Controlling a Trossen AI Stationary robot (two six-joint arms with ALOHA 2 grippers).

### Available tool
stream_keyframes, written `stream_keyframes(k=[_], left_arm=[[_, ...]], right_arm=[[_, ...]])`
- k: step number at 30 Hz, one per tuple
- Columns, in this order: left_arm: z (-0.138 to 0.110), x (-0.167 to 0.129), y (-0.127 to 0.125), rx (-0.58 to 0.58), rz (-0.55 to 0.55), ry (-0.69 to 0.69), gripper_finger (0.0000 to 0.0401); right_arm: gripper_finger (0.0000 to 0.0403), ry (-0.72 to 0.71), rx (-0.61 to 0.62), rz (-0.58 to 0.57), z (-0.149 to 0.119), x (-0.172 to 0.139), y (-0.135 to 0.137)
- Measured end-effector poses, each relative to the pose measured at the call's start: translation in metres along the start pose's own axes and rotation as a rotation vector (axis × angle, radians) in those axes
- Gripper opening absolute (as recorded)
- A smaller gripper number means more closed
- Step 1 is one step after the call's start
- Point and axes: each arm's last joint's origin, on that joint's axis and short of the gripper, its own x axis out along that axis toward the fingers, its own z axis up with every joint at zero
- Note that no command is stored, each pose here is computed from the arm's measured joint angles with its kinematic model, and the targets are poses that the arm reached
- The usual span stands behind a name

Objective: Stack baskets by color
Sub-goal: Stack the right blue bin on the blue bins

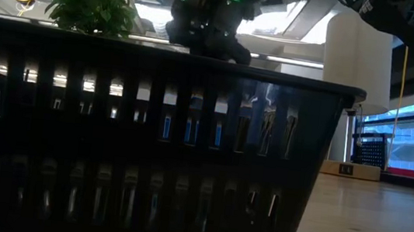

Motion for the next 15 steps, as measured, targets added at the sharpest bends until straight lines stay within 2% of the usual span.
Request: stream_keyframes(k=[3,8,15], left_arm=[[0.0,0.0,0.0,0.0,0.0,0.0,0.0078],[0.0,0.0,0.0,0.001,-0.001,0.004,0.0078],[-0.006,0.0,-0.001,0.007,-0.011,0.057,0.0078]], right_arm=[[0.0,0.013,-0.008,-0.064,0.005,-0.015,-0.002],[0.0,-0.033,0.03,-0.054,0.008,-0.05,0.004],[0.0,0.034,0.307,0.146,-0.009,-0.06,0.016]])
